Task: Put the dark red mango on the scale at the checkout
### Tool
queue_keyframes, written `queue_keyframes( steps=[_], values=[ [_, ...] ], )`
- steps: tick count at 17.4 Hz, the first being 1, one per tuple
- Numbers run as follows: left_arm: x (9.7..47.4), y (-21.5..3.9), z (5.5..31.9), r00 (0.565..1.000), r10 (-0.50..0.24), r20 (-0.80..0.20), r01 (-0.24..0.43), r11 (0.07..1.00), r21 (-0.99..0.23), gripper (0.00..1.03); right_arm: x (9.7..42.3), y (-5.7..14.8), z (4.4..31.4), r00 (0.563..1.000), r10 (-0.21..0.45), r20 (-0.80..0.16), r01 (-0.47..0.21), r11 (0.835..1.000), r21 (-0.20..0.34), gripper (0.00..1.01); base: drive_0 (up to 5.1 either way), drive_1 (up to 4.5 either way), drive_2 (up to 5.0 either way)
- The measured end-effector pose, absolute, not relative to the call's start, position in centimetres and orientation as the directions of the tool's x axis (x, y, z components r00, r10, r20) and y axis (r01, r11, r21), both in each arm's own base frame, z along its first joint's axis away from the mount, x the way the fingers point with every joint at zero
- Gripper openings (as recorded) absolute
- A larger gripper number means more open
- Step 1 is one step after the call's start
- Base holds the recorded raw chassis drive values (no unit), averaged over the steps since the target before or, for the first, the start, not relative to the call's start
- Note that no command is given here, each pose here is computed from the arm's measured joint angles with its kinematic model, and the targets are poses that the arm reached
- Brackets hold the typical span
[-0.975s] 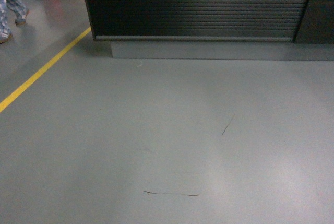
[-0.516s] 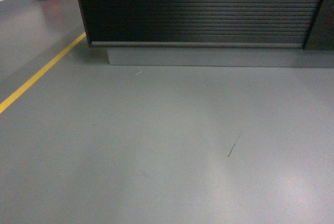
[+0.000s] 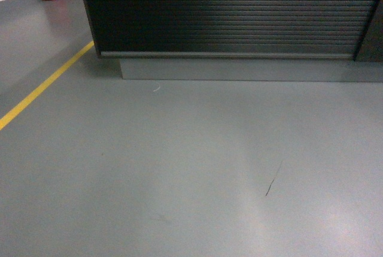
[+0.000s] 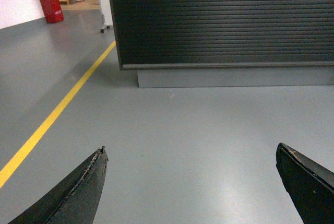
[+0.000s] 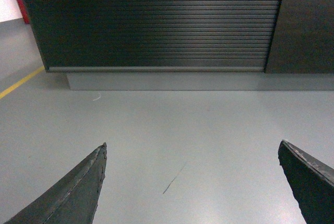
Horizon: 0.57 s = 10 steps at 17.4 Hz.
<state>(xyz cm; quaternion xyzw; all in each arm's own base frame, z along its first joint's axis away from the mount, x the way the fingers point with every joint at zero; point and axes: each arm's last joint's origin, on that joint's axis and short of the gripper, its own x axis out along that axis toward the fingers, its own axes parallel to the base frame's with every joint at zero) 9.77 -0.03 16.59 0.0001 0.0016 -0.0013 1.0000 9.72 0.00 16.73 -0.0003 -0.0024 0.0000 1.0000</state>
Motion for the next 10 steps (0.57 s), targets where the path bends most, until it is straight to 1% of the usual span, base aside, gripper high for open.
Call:
queue_keyframes(
  steps=[10],
  values=[
    [9.77, -0.03, 16.59, 1.0, -0.003, -0.003, 0.003, 1.0, 0.0, 0.98, 9.72, 0.0, 16.72, 1.0, 0.0, 0.004, 0.0, 1.0, -0.001, 0.98, 0.1, 2.26, -2.1]
  ],
)
